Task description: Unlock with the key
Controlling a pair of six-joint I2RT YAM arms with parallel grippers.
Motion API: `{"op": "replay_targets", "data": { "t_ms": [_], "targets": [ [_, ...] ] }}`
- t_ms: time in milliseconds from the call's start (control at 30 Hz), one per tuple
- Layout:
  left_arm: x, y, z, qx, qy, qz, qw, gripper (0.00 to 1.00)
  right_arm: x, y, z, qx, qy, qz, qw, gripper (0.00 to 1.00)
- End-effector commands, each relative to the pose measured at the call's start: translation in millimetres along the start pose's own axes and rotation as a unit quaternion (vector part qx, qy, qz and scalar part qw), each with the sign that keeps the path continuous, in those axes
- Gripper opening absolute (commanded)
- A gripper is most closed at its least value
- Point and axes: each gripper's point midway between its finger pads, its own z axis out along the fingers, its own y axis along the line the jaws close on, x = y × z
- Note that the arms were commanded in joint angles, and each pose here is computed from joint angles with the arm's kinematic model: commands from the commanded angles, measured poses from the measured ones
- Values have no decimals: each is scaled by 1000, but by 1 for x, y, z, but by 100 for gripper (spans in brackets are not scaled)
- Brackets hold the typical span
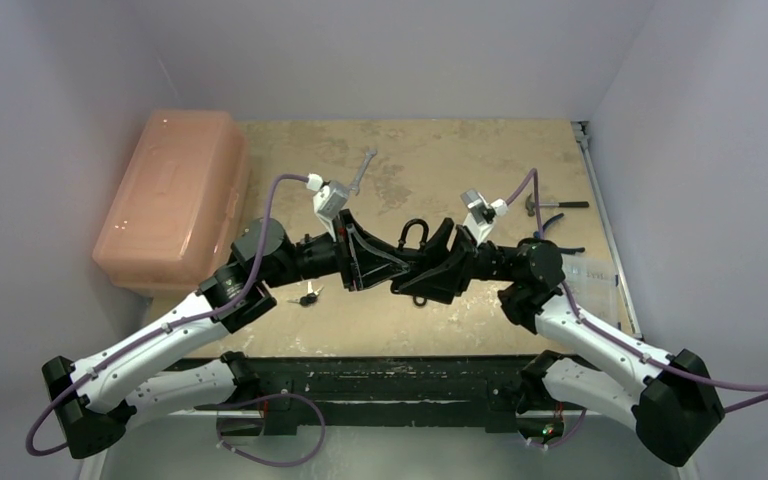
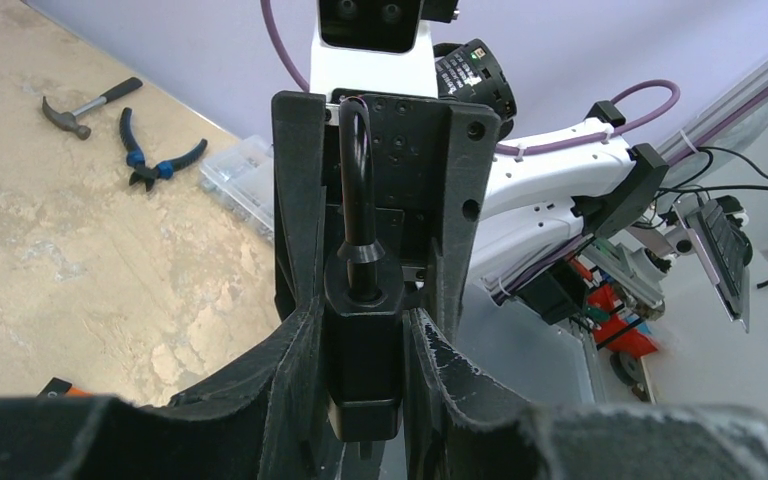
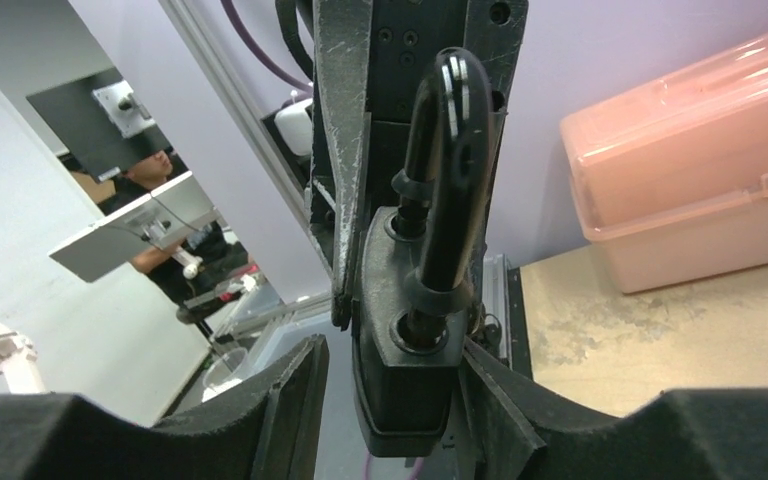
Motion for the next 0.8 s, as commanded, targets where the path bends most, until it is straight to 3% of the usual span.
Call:
{"op": "replay_targets", "data": {
  "t_ms": [0, 133, 233, 300, 367, 433, 500, 667, 767],
  "targets": [
    [-30, -22, 1, 41, -54, 23, 997, 0, -21, 15, 7, -23, -16, -30, 999, 48],
    [-28, -21, 1, 41, -53, 23, 998, 0, -18, 12, 7, -22, -12, -26, 999, 25],
    [-26, -19, 1, 38, -51, 25, 998, 0, -15, 9, 7, -18, -6, -20, 1000, 0],
    [-24, -16, 0, 31, -48, 28, 998, 0, -13, 6, 6, -10, -3, -20, 1000, 0],
    [-22, -11, -2, 16, -45, 31, 998, 25, -10, 2, 5, 0, 2, -21, 1000, 0],
    [-22, -5, -6, -4, -46, 34, 998, 61, -6, 0, 3, 12, 8, -22, 1000, 0],
    [-24, 3, -10, -30, -52, 39, 997, 76, -3, -3, 0, 25, 14, -28, 999, 0],
    [-35, 13, -16, -78, -58, 53, 994, 79, 8, -29, -9, 104, 39, -36, 993, 0],
    [-30, 25, -11, -111, -20, 63, 992, 79, 13, -34, -13, 119, 48, -35, 991, 0]
  ]
}}
